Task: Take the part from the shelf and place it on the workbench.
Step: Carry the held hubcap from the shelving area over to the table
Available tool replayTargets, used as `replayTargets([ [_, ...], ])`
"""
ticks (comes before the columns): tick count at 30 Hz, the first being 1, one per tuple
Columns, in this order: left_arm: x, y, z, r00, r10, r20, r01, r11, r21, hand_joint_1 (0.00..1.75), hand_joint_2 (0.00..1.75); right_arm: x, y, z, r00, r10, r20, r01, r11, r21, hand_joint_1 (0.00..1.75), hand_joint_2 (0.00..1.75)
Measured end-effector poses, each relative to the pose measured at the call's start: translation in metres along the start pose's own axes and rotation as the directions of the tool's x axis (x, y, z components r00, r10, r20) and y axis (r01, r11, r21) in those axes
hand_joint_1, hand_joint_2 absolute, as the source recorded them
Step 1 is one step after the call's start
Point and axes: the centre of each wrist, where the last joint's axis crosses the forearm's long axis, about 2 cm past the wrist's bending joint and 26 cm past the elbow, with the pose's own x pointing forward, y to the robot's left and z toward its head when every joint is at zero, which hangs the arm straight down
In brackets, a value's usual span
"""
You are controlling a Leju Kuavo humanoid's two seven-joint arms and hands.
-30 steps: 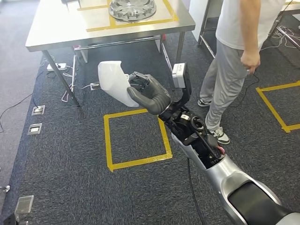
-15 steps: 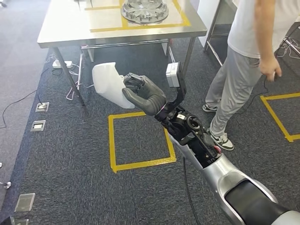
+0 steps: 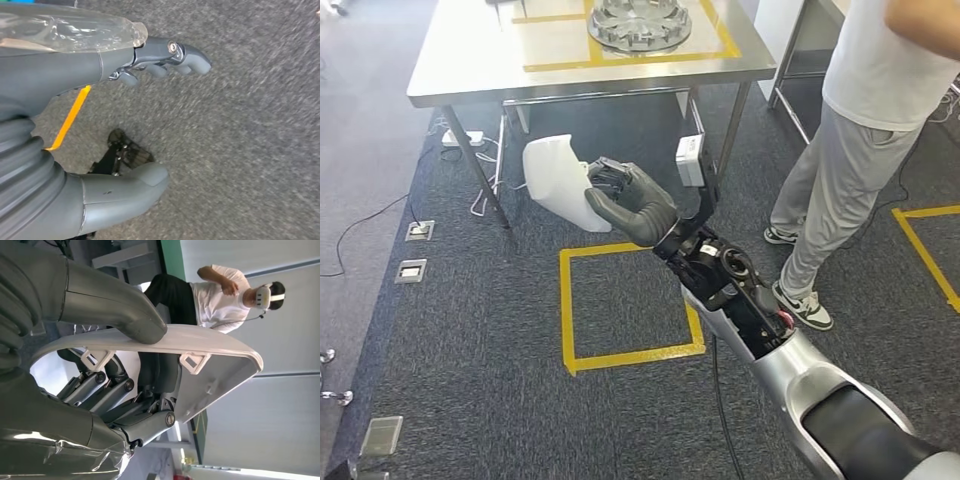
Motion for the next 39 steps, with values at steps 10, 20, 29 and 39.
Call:
replayTargets([
  [10,-0.0017,0.0037,-0.0008,1.0,-0.005,-0.002,0.005,1.0,0.005,0.0,1.75,-0.0021,0.0003,0.0002,1.0,-0.004,0.003,0.004,1.0,-0.006,1.75,1.75],
  [20,-0.0018,0.0034,-0.0007,1.0,-0.009,-0.002,0.009,1.0,0.004,0.0,1.75,-0.0027,0.0008,0.0005,1.0,0.003,0.012,-0.003,1.0,-0.006,1.75,1.75],
  [29,-0.0041,0.0004,0.0003,1.0,-0.007,-0.007,0.007,1.0,-0.002,0.0,1.75,-0.0029,0.0013,0.0012,1.0,0.001,0.008,-0.001,1.0,-0.007,1.75,1.75],
  [39,-0.0034,0.004,-0.0007,1.0,-0.008,-0.005,0.008,1.0,0.005,0.0,1.75,-0.0025,0.0035,0.0,1.0,-0.002,0.014,0.002,1.0,-0.003,1.75,1.75],
])
